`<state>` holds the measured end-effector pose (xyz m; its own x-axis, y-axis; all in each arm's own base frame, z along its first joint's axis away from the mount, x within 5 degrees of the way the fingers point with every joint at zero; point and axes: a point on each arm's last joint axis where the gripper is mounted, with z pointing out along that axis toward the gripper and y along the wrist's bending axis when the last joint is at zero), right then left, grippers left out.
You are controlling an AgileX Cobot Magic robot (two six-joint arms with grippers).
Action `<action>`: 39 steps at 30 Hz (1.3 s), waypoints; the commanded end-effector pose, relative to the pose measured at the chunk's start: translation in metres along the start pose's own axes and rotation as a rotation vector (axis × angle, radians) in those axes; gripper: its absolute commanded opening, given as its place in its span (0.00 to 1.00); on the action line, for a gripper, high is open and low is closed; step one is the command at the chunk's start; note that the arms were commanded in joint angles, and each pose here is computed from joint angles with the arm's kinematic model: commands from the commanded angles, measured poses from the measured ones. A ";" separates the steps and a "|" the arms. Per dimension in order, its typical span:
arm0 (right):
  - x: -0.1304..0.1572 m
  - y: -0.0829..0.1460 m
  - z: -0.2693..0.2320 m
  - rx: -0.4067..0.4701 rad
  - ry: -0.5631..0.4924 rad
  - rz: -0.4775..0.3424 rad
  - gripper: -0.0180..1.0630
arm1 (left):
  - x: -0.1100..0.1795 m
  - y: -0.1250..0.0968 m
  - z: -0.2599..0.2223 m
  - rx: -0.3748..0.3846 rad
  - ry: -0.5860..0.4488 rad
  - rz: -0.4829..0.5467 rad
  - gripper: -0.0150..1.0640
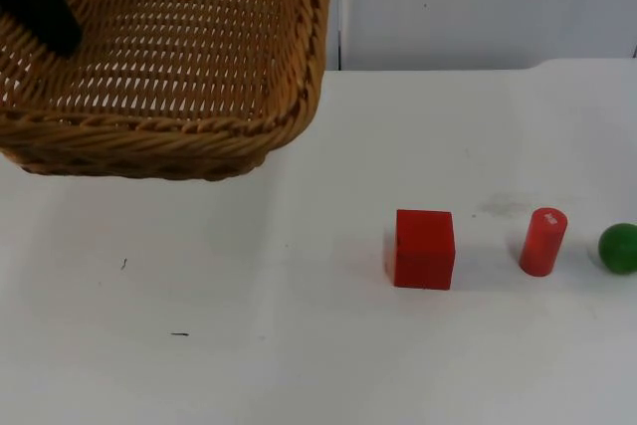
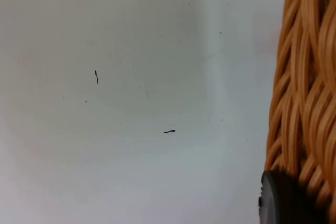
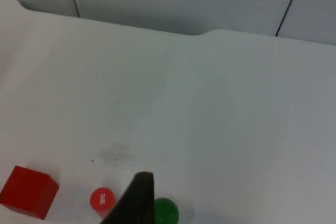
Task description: Pick up the basket with the left hand and place the object to the left of the red cylinder into the basket with the right hand.
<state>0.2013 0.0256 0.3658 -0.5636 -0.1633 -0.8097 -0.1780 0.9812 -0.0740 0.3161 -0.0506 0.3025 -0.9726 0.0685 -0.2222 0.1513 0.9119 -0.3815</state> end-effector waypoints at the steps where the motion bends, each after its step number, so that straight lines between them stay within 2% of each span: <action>1: -0.001 0.000 0.001 -0.001 0.004 -0.035 0.98 | 0.000 -0.005 -0.004 0.031 -0.020 0.000 0.01; 7: 0.001 0.004 0.003 -0.034 0.042 -0.027 0.98 | 0.000 -0.005 -0.004 0.031 -0.020 0.010 0.01; 9: 0.002 0.008 0.004 -0.050 0.050 -0.051 0.98 | 0.000 -0.005 -0.003 0.031 -0.019 0.009 0.01; 14: 0.004 0.038 0.015 -0.150 0.097 -0.165 0.98 | 0.000 -0.004 -0.002 0.031 -0.015 0.007 0.01; 24: 0.019 0.077 0.058 -0.254 0.277 -0.251 0.98 | 0.000 -0.004 -0.002 0.031 -0.015 0.007 0.01; 26: 0.023 0.087 0.072 -0.278 0.308 -0.310 0.98 | 0.000 -0.004 -0.002 0.031 -0.015 0.007 0.01; 27: 0.023 0.087 0.072 -0.278 0.308 -0.310 0.98 | 0.000 -0.004 -0.002 0.031 -0.015 0.007 0.01; 29: 0.031 0.097 0.090 -0.305 0.361 -0.396 0.98 | 0.000 -0.004 -0.002 0.031 -0.015 0.007 0.01; 31: 0.038 0.103 0.107 -0.318 0.401 -0.441 0.98 | 0.000 -0.004 -0.002 0.031 -0.015 0.007 0.01; 39: 0.033 0.117 0.147 -0.330 0.474 -0.463 0.98 | 0.000 -0.004 -0.002 0.031 -0.015 0.007 0.01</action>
<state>0.2783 0.1462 0.2423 -0.6658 -0.6405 -0.3827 -0.6601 0.7447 -0.0980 0.3161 -0.0506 0.3025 -0.9711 0.0772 -0.2258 0.1606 0.9112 -0.3793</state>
